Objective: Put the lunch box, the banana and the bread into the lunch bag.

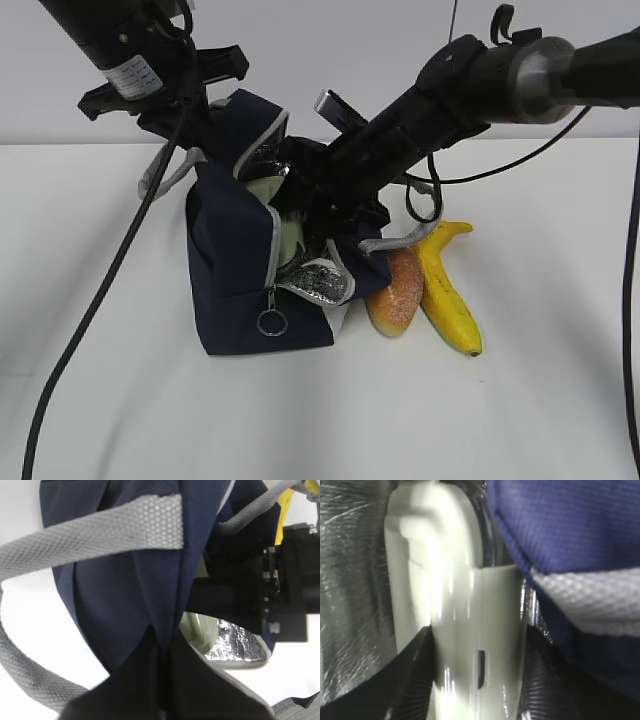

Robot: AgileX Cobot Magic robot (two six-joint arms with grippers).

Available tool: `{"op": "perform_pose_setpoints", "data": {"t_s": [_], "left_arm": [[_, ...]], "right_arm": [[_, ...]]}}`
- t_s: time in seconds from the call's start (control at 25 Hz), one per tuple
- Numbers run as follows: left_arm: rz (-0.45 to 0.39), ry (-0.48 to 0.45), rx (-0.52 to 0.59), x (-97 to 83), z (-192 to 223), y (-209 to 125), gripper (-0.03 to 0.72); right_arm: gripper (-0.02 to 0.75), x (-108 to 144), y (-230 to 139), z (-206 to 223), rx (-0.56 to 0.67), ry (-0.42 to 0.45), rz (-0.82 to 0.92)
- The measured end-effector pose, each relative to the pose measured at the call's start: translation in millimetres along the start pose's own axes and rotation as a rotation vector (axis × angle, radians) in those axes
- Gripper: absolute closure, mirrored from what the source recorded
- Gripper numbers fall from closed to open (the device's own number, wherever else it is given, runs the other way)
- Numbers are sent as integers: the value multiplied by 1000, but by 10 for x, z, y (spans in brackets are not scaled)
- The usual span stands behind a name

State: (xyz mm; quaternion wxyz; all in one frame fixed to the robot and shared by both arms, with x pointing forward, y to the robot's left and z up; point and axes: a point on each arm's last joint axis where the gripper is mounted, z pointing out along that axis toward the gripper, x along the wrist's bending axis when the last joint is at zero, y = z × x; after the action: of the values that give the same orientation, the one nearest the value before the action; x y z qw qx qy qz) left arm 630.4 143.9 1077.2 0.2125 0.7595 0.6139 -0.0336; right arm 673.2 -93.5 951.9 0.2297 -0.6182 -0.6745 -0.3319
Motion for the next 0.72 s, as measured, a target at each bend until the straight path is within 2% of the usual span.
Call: {"op": "perform_pose_setpoints", "data": {"t_s": [0.24, 0.48, 0.72], "left_arm": [[1, 0, 0, 0, 0, 0, 689], [1, -1, 1, -1, 0, -1, 689], [1, -1, 1, -1, 0, -1, 689]], "right_arm": [[361, -118, 7, 124, 4, -3, 30], [357, -136, 10, 136, 4, -11, 26], [281, -138, 12, 133, 4, -17, 19]]}}
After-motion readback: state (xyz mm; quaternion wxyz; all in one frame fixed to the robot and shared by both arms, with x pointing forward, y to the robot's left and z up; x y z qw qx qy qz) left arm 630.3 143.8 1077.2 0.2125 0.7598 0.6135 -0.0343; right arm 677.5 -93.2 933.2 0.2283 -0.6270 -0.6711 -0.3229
